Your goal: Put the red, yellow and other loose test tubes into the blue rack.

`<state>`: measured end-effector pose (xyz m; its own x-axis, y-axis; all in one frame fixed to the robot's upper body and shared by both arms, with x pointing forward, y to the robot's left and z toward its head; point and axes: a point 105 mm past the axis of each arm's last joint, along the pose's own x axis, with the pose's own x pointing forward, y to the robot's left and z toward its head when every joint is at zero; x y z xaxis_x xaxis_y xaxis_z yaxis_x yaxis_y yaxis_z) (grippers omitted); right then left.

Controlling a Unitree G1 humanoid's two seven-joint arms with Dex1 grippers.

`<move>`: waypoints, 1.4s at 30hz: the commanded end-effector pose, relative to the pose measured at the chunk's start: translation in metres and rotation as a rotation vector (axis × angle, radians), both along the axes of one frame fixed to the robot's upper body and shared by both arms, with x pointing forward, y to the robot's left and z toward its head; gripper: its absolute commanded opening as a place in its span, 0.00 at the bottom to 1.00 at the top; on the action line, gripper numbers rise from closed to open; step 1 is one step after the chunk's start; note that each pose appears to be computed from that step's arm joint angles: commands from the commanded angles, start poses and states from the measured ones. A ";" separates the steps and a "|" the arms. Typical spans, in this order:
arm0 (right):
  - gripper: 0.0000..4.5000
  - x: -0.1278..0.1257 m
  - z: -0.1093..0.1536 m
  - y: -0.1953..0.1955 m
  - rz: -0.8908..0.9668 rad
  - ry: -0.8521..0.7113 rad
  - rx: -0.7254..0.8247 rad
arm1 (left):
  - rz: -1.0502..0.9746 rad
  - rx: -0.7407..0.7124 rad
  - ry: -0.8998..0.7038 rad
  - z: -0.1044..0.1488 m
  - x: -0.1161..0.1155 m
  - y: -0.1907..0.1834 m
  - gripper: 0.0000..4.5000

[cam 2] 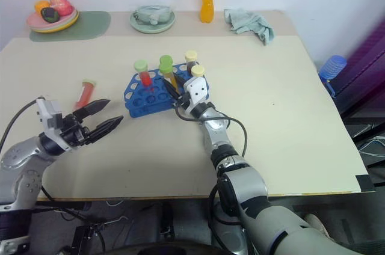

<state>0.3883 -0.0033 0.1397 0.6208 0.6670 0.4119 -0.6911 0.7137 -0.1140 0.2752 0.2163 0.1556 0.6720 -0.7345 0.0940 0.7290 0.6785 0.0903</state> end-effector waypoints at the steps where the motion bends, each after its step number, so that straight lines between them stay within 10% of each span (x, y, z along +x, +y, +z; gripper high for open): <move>1: 0.18 -0.001 0.004 -0.004 0.001 -0.008 0.047 | -0.015 0.006 -0.039 0.014 -0.004 0.002 0.84; 3: 0.18 -0.002 0.005 -0.005 0.018 -0.009 0.060 | -0.020 0.010 -0.032 0.015 -0.005 0.003 0.84; 11: 0.99 -0.002 0.005 -0.009 -0.010 -0.026 0.050 | -0.024 0.016 -0.025 0.011 -0.005 0.009 0.84; 42: 0.99 -0.051 0.003 -0.085 0.119 -0.087 -0.224 | 0.414 -0.268 0.034 0.014 0.028 0.066 0.84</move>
